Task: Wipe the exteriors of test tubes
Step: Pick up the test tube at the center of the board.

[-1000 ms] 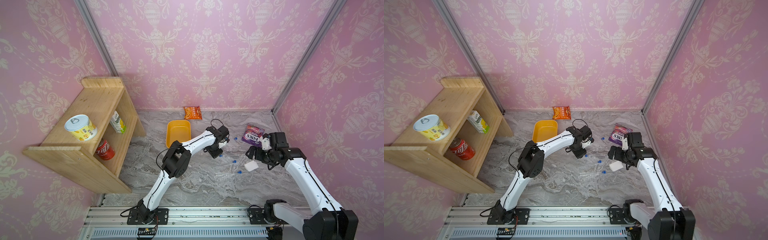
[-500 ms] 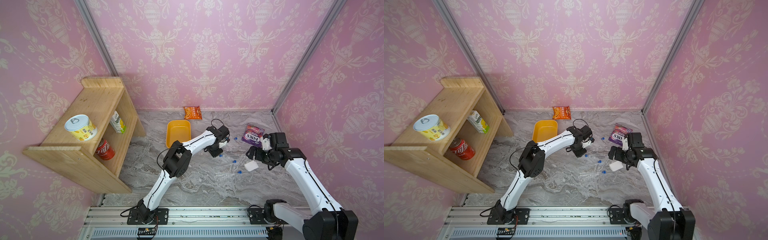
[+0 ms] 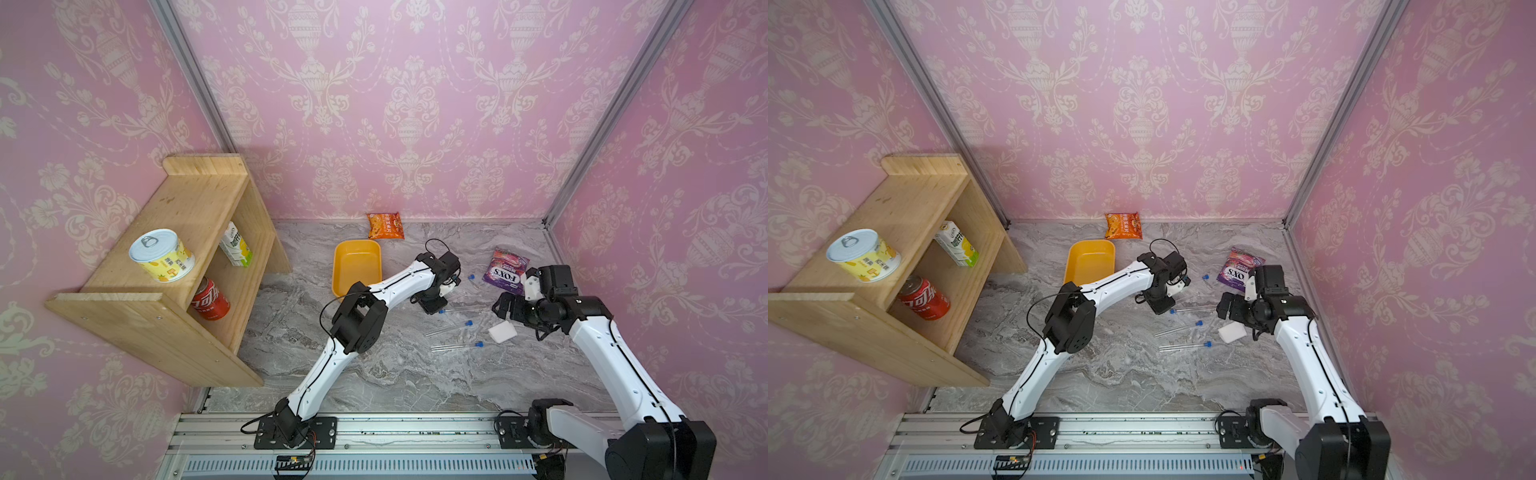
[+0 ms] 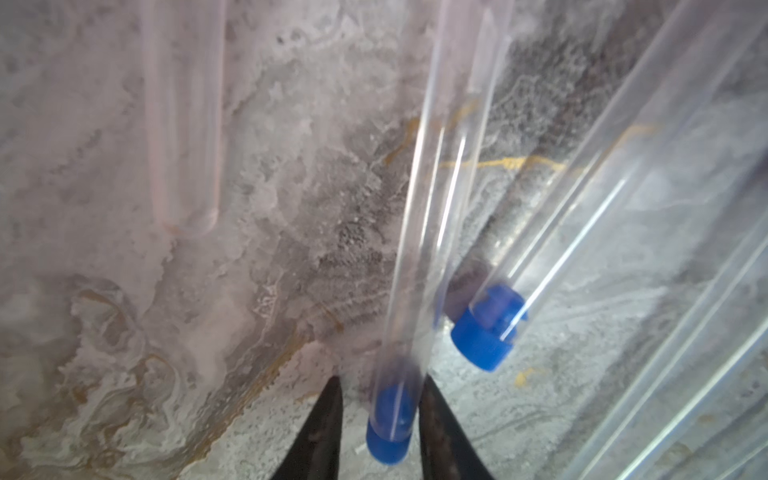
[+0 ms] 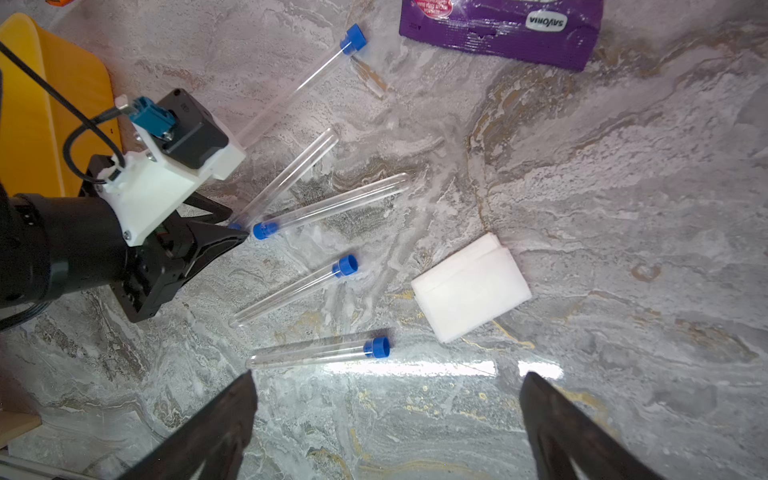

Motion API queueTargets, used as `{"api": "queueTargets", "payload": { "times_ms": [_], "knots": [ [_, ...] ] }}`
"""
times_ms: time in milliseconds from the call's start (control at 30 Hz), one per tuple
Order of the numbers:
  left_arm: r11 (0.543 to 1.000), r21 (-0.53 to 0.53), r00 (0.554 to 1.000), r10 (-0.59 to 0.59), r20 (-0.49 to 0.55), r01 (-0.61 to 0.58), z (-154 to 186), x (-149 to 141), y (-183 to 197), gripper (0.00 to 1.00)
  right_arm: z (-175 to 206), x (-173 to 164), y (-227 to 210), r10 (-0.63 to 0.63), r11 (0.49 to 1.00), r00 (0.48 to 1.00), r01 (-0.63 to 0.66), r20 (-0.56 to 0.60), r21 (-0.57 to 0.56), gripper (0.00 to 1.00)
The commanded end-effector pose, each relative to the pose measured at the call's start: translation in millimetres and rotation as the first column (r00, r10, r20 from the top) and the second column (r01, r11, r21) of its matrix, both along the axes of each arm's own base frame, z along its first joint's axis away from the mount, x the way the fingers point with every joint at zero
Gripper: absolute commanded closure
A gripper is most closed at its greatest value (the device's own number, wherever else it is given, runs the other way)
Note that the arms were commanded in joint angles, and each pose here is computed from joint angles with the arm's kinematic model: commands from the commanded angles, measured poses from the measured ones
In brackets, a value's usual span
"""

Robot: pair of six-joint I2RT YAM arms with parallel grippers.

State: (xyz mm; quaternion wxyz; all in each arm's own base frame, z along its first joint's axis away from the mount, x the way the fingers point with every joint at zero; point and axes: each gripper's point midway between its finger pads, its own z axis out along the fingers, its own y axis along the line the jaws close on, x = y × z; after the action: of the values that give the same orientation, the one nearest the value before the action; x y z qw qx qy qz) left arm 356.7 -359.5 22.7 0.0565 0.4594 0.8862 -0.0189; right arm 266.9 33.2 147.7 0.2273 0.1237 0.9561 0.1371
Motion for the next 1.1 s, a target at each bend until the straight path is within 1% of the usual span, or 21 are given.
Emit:
{"api": "queueTargets", "payload": {
  "times_ms": [0, 167, 233, 267, 633, 733, 1067],
  "knots": [
    [1.0, 0.021, 0.999, -0.022, -0.044, 0.023, -1.9, -10.0, 2.6, 0.69, -4.4, -1.3, -2.8, -0.009, 1.0, 1.0, 0.009, -0.004, -0.006, 0.0],
    [0.999, 0.022, 0.999, -0.025, -0.047, 0.026, -2.8, -12.1, 2.5, 0.69, -4.1, -1.3, -2.5, -0.008, 1.0, 1.0, 0.008, -0.001, -0.004, 0.0],
    [0.999, 0.017, 0.998, -0.03, -0.05, 0.03, -3.8, -12.6, 0.6, 0.76, -4.5, -1.5, -2.8, -0.009, 1.0, 1.0, 0.009, -0.003, -0.006, 0.0],
    [0.999, 0.017, 0.998, -0.027, -0.049, 0.028, -3.9, -11.8, 0.8, 0.77, -4.2, -1.3, -2.8, -0.009, 1.0, 1.0, 0.009, -0.002, -0.006, 0.0],
    [0.999, 0.027, 0.998, -0.027, -0.053, 0.028, -8.3, -12.7, -1.1, 0.77, -4.3, -1.4, -3.0, -0.01, 1.0, 1.0, 0.01, 0.0, -0.007, 0.0],
    [0.999, 0.029, 0.998, -0.023, -0.054, 0.024, -8.7, -12.5, -1.2, 0.8, -3.9, -1.4, -3.0, -0.01, 1.0, 1.0, 0.01, 0.001, -0.007, 0.0],
    [0.999, 0.033, 0.999, -0.015, -0.034, 0.016, -2.9, -10.6, 1.3, 0.85, -6.0, -0.4, -2.4, -0.009, 1.0, 1.0, 0.009, -0.008, -0.003, 0.0]
  ]
}}
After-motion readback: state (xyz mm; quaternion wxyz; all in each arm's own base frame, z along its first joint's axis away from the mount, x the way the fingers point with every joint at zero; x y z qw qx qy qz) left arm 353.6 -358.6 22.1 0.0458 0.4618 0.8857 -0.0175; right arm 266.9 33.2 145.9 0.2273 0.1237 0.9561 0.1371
